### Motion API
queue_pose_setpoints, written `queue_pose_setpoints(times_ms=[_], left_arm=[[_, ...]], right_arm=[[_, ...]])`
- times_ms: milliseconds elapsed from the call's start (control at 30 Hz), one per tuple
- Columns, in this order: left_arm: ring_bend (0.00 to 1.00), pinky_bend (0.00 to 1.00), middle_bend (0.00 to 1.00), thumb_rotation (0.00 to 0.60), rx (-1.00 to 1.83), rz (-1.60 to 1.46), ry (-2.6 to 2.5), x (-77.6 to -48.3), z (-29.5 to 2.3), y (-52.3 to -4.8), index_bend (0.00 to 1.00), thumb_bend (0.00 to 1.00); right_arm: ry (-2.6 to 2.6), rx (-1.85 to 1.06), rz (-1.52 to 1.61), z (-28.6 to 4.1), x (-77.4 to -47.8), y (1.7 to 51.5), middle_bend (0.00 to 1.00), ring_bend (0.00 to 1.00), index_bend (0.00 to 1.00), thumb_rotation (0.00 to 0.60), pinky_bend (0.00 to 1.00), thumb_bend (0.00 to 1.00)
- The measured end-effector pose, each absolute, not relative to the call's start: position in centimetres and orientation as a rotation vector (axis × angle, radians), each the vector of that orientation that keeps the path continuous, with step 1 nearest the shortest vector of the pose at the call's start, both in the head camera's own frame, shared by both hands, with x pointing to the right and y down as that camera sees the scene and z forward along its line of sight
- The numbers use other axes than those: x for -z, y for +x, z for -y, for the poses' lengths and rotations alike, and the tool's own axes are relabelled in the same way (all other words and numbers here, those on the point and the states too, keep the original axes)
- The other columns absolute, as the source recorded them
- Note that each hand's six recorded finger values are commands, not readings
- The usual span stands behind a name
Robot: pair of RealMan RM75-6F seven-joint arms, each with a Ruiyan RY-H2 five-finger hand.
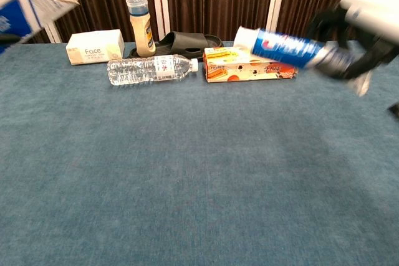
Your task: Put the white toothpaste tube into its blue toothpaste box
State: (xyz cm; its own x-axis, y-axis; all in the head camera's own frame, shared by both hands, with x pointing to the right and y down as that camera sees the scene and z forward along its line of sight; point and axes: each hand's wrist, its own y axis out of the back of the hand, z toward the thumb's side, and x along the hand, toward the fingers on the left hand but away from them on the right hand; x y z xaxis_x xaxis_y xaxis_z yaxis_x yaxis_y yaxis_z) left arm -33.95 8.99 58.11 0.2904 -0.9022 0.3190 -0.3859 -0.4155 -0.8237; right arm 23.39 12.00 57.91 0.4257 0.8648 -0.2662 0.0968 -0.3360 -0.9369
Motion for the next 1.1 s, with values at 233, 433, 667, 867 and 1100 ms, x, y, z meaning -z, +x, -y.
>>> queue_pose_setpoints(times_ms=[233,433,667,867,1100], left_arm=[[0.58,0.62,0.61,0.6,1.017,-1.042,-1.988,-59.2,-7.4,-30.7,0.48,0.43],[0.58,0.62,0.61,0.6,0.97,-0.977,-2.041,-59.9,-6.5,-27.8,0.48,0.43],[0.58,0.62,0.61,0.6,0.913,-0.893,-2.07,-60.0,-6.3,-24.8,0.48,0.43],[0.58,0.62,0.61,0.6,0.873,-0.881,-2.081,-59.8,-6.4,-23.2,0.48,0.43],[0.58,0.62,0.61,0.6,0.761,-0.962,-2.068,-58.9,-5.9,-21.5,0.48,0.43]], right_arm=[[-1.466,-0.848,0.777,-8.1,-52.3,26.7,0.86,0.83,0.88,0.6,0.74,0.6],[-1.279,-0.697,0.721,-6.2,-48.2,28.6,0.86,0.83,0.88,0.6,0.74,0.6],[-1.143,-0.582,0.587,-5.8,-46.6,29.5,0.86,0.83,0.88,0.6,0.74,0.6],[-1.104,-0.536,0.513,-6.3,-46.7,29.6,0.86,0.83,0.88,0.6,0.74,0.6],[-1.084,-0.489,0.404,-7.3,-47.5,29.4,0.86,0.83,0.88,0.6,0.74,0.6]])
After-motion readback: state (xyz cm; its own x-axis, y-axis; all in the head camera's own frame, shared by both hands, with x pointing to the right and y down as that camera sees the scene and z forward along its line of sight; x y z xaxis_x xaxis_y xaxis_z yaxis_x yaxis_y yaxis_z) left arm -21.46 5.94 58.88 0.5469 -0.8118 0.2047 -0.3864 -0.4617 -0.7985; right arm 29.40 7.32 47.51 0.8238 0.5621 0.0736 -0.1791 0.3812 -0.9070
